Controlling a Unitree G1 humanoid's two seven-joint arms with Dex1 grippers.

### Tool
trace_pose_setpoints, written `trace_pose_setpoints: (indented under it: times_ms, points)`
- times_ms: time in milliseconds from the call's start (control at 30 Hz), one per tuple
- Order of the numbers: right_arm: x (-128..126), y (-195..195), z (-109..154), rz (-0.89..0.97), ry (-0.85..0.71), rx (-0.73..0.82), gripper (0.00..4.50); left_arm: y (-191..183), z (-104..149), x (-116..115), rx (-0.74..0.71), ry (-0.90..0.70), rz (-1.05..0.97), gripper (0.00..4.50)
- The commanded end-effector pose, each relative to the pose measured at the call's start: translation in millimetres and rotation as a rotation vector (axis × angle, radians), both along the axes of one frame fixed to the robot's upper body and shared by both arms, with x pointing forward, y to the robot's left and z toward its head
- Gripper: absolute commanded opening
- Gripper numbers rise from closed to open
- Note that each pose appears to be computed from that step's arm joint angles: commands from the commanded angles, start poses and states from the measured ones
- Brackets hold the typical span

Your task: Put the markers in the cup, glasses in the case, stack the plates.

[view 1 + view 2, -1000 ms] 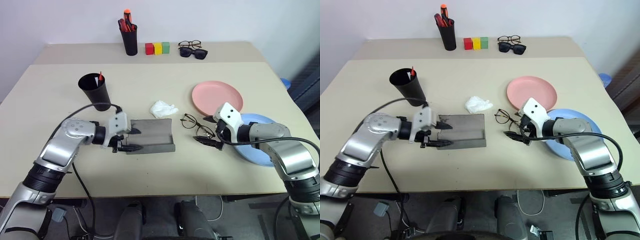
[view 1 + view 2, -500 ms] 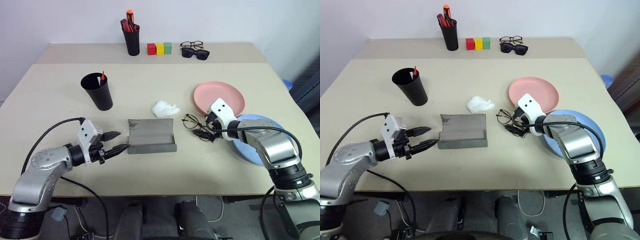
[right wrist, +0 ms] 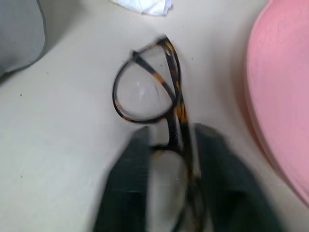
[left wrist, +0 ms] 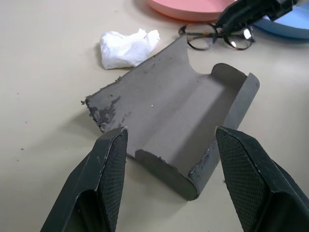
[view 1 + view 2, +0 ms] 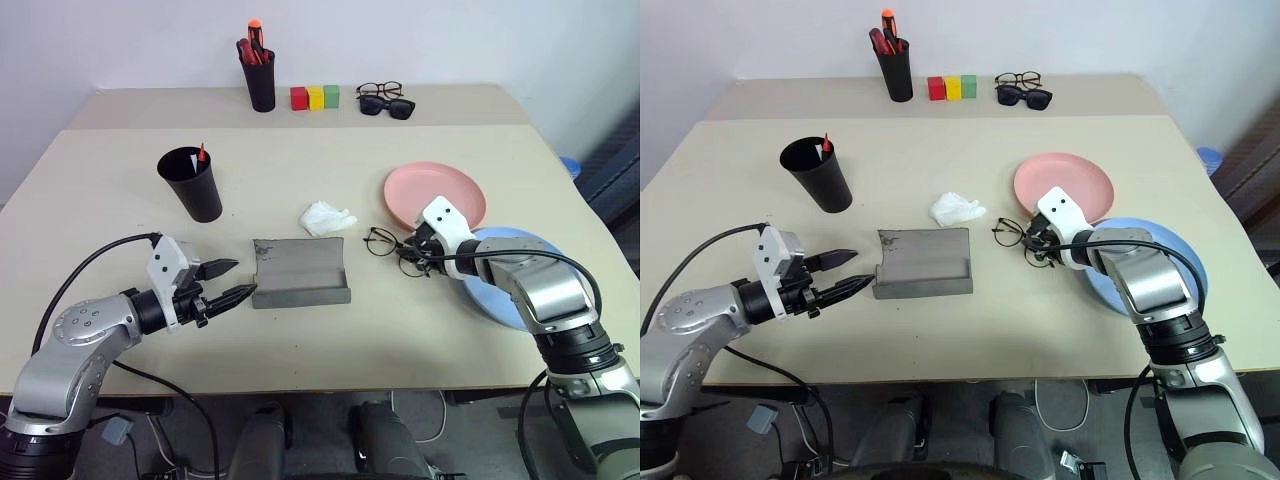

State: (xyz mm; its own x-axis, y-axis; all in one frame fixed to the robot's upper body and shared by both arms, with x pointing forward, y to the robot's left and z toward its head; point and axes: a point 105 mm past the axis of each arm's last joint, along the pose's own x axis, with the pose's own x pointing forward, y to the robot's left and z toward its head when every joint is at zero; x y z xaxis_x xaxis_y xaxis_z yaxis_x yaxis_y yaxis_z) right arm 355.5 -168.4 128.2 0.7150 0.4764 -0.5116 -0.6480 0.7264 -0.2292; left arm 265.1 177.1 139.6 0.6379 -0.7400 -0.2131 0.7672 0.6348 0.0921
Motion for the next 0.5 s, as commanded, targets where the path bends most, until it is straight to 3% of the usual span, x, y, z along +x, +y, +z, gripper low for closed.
trace_pose_setpoints:
  times_ms: [33, 367, 500]
  points:
    - [0, 7, 12, 0.018, -0.038, 0.007, 0.07, -4, 5, -1, 0.003, -0.023, -0.017, 2.94]
    - [1, 7, 17, 0.028, -0.063, -0.034, 0.07, 0, 3, 0, 0.009, -0.028, 0.007, 2.94]
    - [-5, 22, 37, 0.143, -0.161, -0.048, 0.07, 16, 5, 5, 0.025, -0.055, 0.079, 2.94]
